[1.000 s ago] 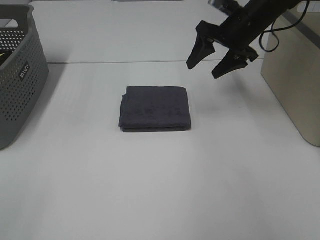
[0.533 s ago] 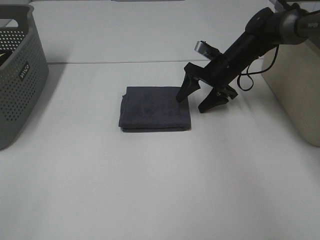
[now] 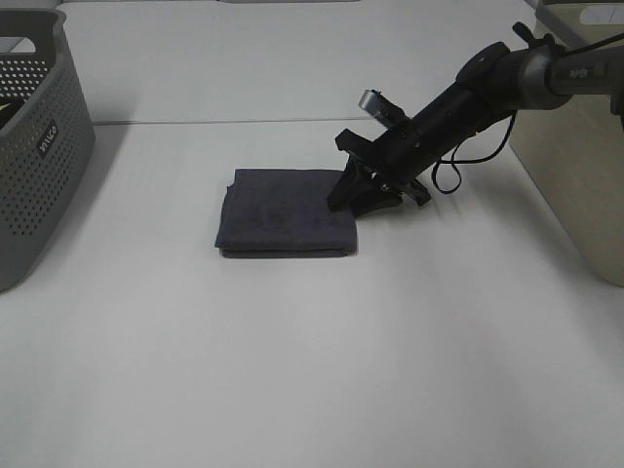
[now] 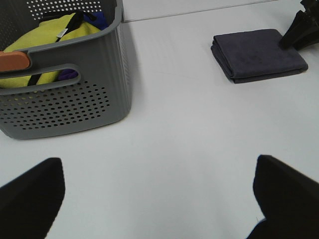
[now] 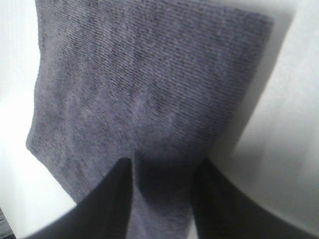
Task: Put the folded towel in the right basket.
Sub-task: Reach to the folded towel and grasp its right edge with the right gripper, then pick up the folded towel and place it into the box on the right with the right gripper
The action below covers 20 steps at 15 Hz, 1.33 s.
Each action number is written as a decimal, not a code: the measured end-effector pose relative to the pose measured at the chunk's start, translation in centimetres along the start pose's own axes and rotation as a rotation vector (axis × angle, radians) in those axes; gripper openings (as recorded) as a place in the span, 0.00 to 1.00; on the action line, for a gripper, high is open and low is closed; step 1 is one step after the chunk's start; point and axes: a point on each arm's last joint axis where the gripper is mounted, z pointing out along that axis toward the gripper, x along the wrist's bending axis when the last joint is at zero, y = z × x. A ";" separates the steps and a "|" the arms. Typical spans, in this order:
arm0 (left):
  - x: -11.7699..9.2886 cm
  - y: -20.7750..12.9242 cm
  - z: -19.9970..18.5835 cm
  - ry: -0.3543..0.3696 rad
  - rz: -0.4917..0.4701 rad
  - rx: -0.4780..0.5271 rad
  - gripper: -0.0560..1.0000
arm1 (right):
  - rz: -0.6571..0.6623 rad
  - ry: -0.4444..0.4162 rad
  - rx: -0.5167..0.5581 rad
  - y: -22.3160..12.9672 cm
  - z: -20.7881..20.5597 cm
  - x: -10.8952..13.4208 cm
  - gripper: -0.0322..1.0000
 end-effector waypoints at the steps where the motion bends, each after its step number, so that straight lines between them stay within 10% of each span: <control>1: 0.0 0.0 0.0 0.000 0.000 0.000 0.98 | 0.002 0.000 0.003 0.0 0.2 0.0 0.20; 8: 0.0 0.0 0.0 0.000 0.000 0.000 0.98 | -0.033 0.017 -0.031 0.4 -1.3 1.4 0.07; 20: 0.0 0.0 0.0 0.000 0.000 0.000 0.98 | -0.366 -0.129 -0.378 -1.4 -21.7 15.2 0.07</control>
